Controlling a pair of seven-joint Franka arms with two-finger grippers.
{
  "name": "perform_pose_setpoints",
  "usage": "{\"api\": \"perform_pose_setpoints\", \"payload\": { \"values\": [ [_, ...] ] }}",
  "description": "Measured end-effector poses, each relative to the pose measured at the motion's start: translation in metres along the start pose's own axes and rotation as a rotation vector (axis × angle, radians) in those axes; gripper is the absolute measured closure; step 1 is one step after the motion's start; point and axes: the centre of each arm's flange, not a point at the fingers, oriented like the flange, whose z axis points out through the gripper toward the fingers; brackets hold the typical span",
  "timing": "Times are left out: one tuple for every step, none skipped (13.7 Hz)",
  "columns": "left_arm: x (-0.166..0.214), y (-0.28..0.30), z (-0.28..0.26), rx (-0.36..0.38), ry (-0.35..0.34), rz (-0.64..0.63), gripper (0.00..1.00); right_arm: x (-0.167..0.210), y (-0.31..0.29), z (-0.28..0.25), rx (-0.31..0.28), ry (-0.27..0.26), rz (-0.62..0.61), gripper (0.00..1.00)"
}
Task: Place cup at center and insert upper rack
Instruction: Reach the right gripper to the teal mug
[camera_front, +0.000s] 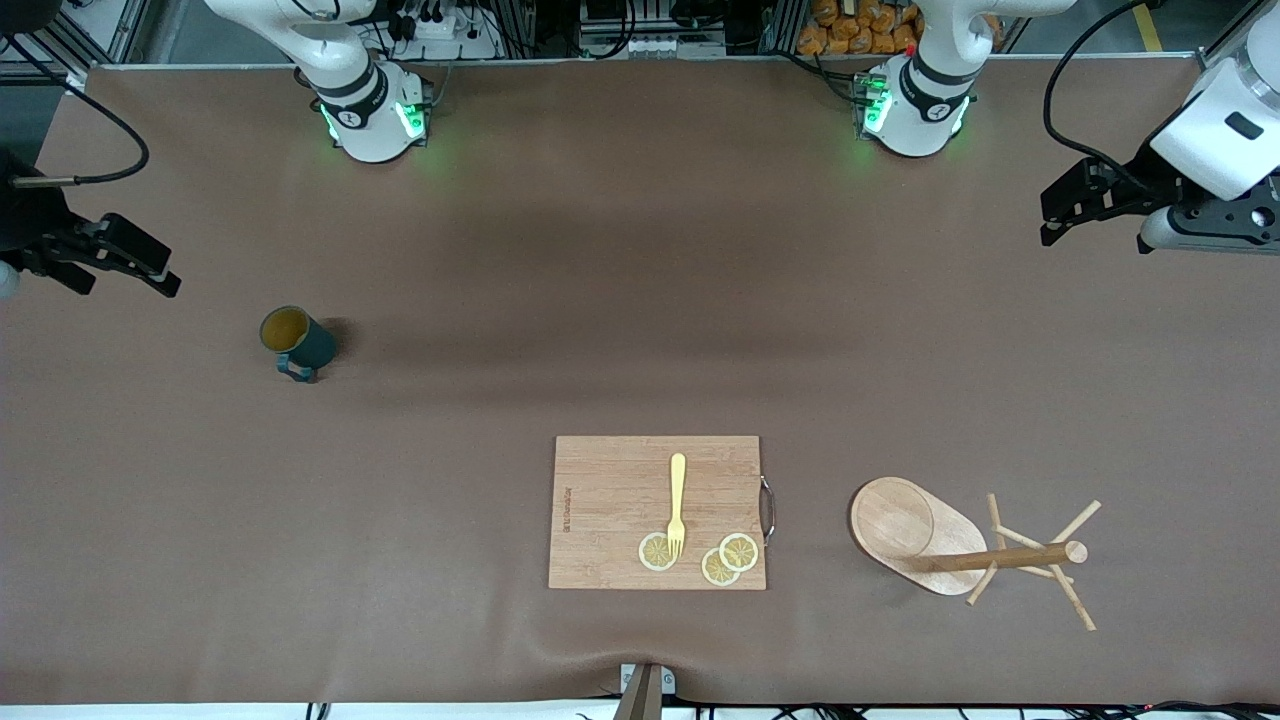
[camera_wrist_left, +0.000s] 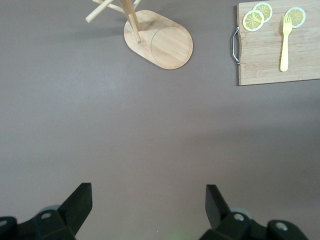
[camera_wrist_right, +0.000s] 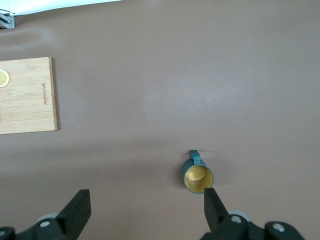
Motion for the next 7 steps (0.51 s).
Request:
{"api": "perform_pose_setpoints", "payload": {
  "values": [
    [0.0, 0.0, 0.0, 0.0, 0.0, 0.009, 0.0, 0.0, 0.0, 0.0, 0.0, -0.001, 0.0, 0.0],
    [0.0, 0.0, 0.0, 0.0, 0.0, 0.026, 0.0, 0.0, 0.0, 0.0, 0.0, -0.003, 0.0, 0.0],
    [0.0, 0.0, 0.0, 0.0, 0.0, 0.032, 0.0, 0.0, 0.0, 0.0, 0.0, -0.004, 0.0, 0.0],
    [0.0, 0.0, 0.0, 0.0, 0.0, 0.035, 0.0, 0.0, 0.0, 0.001, -0.001, -0.007, 0.001, 0.0],
    [0.0, 0.0, -0.001, 0.0, 0.002, 0.035, 0.0, 0.0, 0.0, 0.004, -0.001, -0.015, 0.001, 0.0],
    [0.0, 0.0, -0.001, 0.0, 0.003, 0.036, 0.0, 0.0, 0.001, 0.009, -0.003, -0.037, 0.001, 0.0],
    [0.0, 0.001, -0.001, 0.0, 0.003, 0.036, 0.0, 0.0, 0.001, 0.017, -0.006, -0.069, 0.002, 0.0]
  ]
}}
